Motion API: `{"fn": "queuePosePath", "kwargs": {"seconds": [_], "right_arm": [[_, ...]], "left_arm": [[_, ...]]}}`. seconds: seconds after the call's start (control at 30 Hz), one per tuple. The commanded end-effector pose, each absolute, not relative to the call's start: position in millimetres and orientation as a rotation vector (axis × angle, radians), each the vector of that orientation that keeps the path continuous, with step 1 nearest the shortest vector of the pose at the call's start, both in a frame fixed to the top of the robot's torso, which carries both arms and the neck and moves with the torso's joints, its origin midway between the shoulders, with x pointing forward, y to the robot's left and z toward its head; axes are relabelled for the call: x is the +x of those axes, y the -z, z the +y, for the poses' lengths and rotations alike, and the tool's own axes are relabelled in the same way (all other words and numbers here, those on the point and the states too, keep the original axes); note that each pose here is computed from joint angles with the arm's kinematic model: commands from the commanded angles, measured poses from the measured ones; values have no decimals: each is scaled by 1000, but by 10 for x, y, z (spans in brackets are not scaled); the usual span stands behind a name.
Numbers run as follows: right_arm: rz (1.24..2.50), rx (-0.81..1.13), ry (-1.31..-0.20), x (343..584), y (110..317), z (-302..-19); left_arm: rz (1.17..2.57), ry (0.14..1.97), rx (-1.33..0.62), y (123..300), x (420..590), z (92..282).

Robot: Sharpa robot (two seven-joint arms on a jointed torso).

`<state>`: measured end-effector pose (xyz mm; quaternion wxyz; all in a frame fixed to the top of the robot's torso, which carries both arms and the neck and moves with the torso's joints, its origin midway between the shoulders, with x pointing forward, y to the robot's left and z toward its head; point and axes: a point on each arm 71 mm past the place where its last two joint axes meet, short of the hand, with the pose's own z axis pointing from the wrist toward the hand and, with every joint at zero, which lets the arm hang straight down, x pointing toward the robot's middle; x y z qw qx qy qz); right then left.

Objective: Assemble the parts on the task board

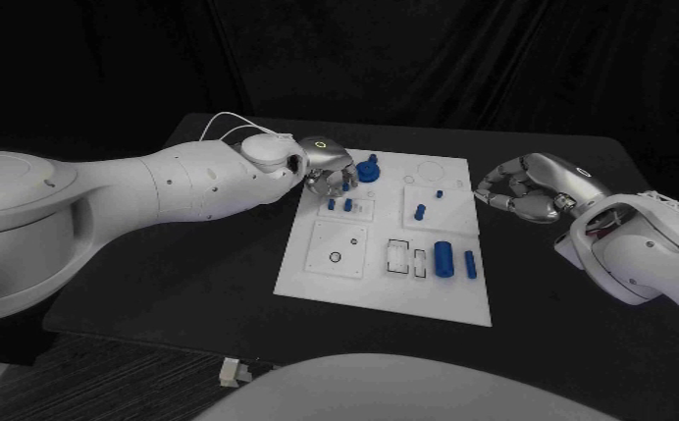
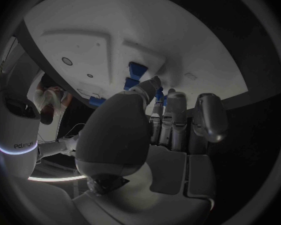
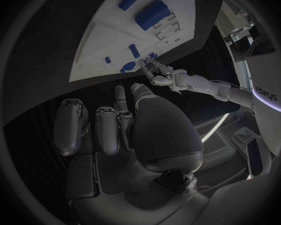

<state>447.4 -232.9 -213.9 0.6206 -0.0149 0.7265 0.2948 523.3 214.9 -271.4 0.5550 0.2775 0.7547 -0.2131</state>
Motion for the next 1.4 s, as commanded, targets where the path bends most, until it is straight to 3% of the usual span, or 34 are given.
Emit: {"fn": "queuePosePath", "kwargs": {"seconds": [0.03,0.5,0.87,1.1,1.4], "right_arm": [[1680,-22,-659,4475,2154,-2349],[1652,-4,-649,4455,2122,-2434],[1595,16,-632,4467,1948,-2524],[1567,-4,-598,4514,1847,-2584],[1545,-169,-528,4602,1860,-2493]], "left_arm": [[1740,508,645,2692,5241,2171],[1696,476,618,2616,5235,2453],[1560,517,459,2291,5290,2787],[1511,789,176,2117,5305,2785],[1457,1444,-384,2067,5207,2714]]}}
